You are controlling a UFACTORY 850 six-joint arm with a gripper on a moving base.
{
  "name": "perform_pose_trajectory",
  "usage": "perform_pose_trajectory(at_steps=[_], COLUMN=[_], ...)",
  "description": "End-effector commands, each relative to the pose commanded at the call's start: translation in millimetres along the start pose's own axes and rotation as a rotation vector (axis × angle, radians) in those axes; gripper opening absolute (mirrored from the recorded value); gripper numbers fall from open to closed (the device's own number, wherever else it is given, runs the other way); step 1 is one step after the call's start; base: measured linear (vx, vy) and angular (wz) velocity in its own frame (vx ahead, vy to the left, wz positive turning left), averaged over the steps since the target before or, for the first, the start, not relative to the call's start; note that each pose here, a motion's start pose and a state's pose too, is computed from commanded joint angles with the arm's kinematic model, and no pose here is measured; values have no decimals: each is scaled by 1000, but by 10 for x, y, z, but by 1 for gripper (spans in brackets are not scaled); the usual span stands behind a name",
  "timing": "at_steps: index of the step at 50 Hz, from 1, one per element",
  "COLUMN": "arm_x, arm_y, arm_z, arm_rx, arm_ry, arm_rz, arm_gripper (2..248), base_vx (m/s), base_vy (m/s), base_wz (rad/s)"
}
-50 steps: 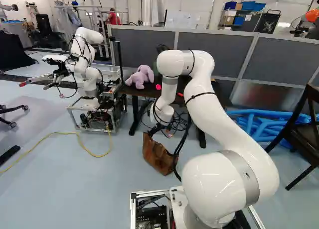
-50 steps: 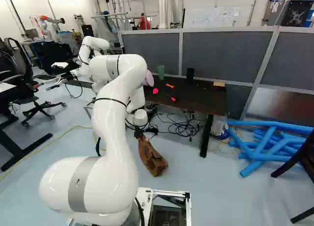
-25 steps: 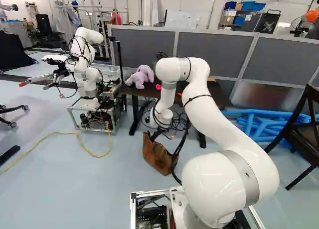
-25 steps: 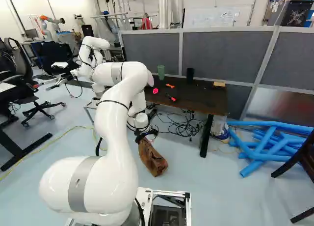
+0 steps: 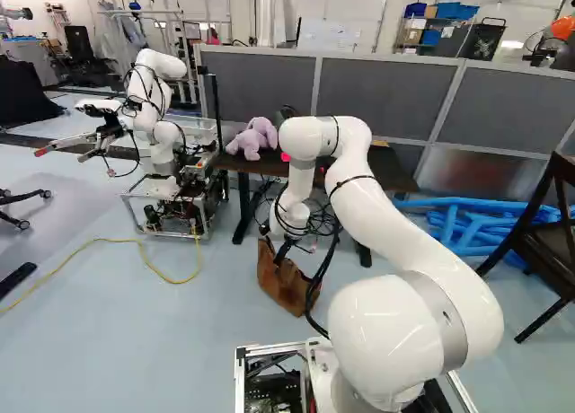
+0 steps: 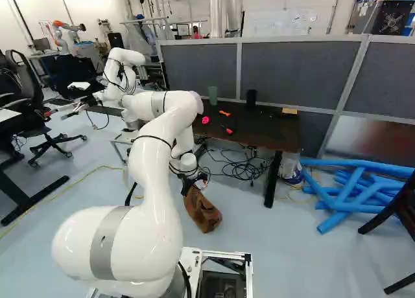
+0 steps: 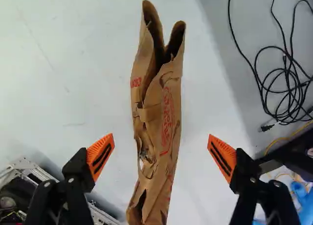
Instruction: Pick up the bag on the ground and place it on the table
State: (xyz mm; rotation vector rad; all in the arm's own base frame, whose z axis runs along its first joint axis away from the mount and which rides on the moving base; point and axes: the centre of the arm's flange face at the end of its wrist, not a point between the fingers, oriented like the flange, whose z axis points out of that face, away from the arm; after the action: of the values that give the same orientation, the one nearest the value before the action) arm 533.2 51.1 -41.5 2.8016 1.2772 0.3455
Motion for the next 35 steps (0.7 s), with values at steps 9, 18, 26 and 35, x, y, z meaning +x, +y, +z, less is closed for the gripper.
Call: perform_pose_trajectory(at_steps=[9,18,26,35], arm_x=[-19,-39,-54,-49], arm_y=[-12,-25,-40,-79], arm_z=[134,267,386,521], arm_rx=[4,7,10,13], arm_ry=[-4,-7,-10,-11], arm_rz=[-18,-20,-21,-27], arm_gripper=[247,247,247,247], base_vx=[0,0,0,0], base_vy=[0,0,0,0], base_wz=[0,0,0,0])
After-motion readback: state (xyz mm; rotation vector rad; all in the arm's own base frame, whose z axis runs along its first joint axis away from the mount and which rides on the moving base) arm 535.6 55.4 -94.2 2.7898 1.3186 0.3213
